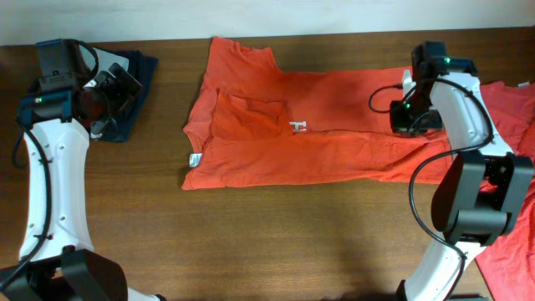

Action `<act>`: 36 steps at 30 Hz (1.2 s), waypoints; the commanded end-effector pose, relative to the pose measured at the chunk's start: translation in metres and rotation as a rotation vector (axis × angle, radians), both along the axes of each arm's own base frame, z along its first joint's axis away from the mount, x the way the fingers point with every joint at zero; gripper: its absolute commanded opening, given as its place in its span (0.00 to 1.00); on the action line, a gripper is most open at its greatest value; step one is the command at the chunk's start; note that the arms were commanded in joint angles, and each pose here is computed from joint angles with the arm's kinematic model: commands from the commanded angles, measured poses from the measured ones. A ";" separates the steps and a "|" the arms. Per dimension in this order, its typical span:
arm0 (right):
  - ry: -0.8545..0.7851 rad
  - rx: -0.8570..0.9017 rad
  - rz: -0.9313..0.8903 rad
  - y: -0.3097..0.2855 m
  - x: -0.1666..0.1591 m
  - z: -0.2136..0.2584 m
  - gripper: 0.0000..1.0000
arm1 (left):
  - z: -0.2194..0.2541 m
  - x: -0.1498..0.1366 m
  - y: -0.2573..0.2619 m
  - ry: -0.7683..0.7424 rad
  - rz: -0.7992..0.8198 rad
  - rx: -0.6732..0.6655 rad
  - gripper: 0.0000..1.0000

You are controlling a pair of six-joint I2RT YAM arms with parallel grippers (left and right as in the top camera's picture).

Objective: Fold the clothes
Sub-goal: 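Pull the right edge rightward with the right gripper to smooth it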

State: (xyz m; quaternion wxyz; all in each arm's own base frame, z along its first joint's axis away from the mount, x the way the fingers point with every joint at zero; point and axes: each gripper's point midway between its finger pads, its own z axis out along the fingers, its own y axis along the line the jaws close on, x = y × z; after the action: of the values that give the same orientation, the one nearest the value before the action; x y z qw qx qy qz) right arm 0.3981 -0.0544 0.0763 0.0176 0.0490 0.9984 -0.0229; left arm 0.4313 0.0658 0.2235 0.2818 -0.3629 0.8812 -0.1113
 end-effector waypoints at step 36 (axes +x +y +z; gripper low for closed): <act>-0.473 -0.040 -0.080 -0.042 0.083 0.037 0.05 | 0.001 0.005 0.001 -0.006 0.004 -0.008 0.99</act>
State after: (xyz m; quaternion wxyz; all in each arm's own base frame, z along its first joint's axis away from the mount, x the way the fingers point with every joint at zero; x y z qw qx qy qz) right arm 0.4721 -0.0714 0.0532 0.1969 0.0702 0.9778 -0.0151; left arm 0.4313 0.0658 0.2235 0.2817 -0.3631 0.8811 -0.1113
